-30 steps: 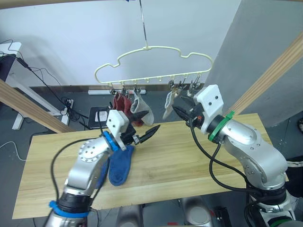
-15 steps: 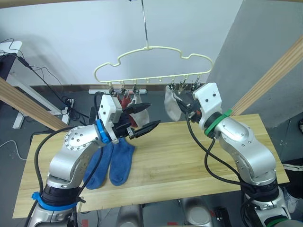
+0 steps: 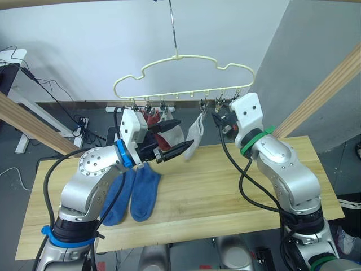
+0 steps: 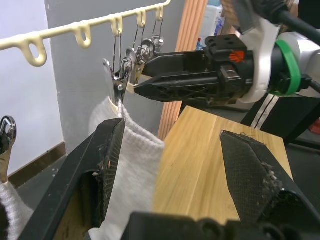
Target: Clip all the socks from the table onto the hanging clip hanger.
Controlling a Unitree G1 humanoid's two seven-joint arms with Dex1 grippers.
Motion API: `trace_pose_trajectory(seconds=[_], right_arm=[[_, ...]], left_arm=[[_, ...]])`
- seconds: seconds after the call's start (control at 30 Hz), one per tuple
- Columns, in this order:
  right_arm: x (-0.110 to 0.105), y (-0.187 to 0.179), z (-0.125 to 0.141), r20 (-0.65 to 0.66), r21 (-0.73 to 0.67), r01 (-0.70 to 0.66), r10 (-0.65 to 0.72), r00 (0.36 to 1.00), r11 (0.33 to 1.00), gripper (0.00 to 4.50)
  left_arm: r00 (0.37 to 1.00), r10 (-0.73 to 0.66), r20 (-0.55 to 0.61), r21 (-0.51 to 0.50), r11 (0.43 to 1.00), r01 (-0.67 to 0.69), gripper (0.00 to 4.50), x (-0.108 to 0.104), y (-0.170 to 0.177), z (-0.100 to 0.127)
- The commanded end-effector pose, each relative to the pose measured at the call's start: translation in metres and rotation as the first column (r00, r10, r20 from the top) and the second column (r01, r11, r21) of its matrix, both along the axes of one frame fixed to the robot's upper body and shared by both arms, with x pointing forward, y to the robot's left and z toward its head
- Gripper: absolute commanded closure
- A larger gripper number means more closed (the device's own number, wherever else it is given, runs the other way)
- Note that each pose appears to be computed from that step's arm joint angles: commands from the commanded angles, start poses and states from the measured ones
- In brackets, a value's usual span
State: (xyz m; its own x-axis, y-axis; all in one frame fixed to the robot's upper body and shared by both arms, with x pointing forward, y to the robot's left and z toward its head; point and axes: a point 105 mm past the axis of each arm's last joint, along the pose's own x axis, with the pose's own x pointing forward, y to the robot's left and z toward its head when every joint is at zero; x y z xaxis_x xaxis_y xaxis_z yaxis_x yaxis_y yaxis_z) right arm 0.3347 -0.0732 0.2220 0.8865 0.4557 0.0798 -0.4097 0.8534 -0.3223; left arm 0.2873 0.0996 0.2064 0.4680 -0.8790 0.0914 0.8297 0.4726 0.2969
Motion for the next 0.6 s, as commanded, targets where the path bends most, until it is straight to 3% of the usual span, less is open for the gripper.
trace_pose_trajectory(seconds=[0.03, 0.6], right_arm=[[0.001, -0.002, 0.016, 0.073, 0.031, 0.019, -0.021, 0.997, 0.999, 2.55], [0.003, -0.003, 0.026, 0.037, 0.209, 0.095, -0.105, 0.994, 0.973, 2.55]], left_arm=[[0.999, -0.025, 0.046, 0.0, 1.0, 0.025, 1.14, -0.005, -0.006, 0.008], [0.998, -0.034, 0.049, 0.002, 0.999, 0.034, 1.14, -0.004, -0.008, 0.008]])
